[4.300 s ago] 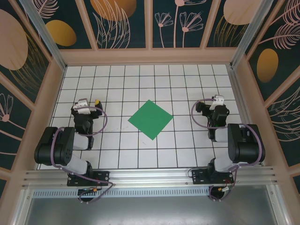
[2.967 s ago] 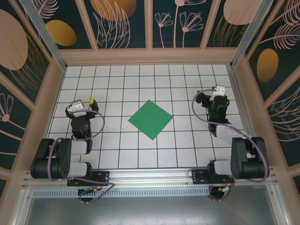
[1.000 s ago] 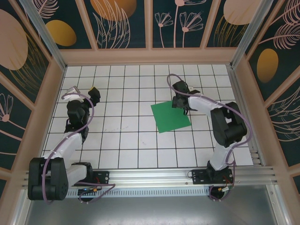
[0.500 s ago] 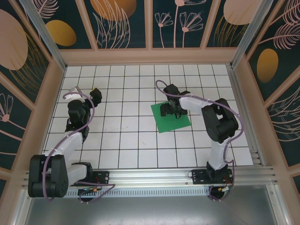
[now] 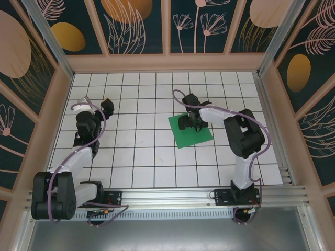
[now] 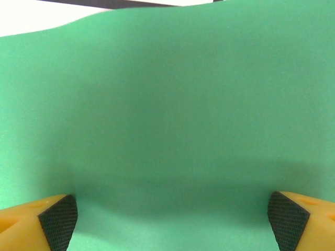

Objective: Fold a paper plane with a square sheet of paper (pick it up from the middle)
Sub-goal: First fold in half a square sheet of paper at the center of the table.

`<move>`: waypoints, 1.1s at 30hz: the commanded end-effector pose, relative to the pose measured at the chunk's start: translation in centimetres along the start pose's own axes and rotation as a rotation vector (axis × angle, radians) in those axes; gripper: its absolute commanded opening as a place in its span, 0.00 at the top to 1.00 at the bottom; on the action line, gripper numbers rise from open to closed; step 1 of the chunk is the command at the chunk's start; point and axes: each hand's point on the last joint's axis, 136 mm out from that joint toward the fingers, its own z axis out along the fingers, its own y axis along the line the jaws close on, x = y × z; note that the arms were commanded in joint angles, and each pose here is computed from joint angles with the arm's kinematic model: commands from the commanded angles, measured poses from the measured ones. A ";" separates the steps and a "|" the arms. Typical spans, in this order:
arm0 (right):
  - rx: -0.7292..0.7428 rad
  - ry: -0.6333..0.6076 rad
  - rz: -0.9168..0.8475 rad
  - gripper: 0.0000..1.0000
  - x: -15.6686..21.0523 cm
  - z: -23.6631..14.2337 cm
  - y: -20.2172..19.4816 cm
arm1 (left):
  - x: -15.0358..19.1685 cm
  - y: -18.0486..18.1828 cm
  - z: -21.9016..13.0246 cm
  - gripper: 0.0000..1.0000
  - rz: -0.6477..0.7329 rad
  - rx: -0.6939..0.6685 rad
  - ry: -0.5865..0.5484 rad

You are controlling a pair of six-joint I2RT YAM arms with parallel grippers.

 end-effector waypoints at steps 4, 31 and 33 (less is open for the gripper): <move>0.030 0.168 -0.002 0.07 5.9 3.3 -1.6 | -0.3 -0.3 0.2 0.02 -0.016 0.016 -0.006; -0.774 -0.189 0.218 0.64 -5.3 -9.0 10.8 | 7.7 -5.5 2.3 0.14 -0.271 0.322 0.387; -0.807 -0.189 0.226 0.65 -5.5 -9.0 11.1 | 8.5 -6.5 2.1 0.14 -0.301 0.362 0.423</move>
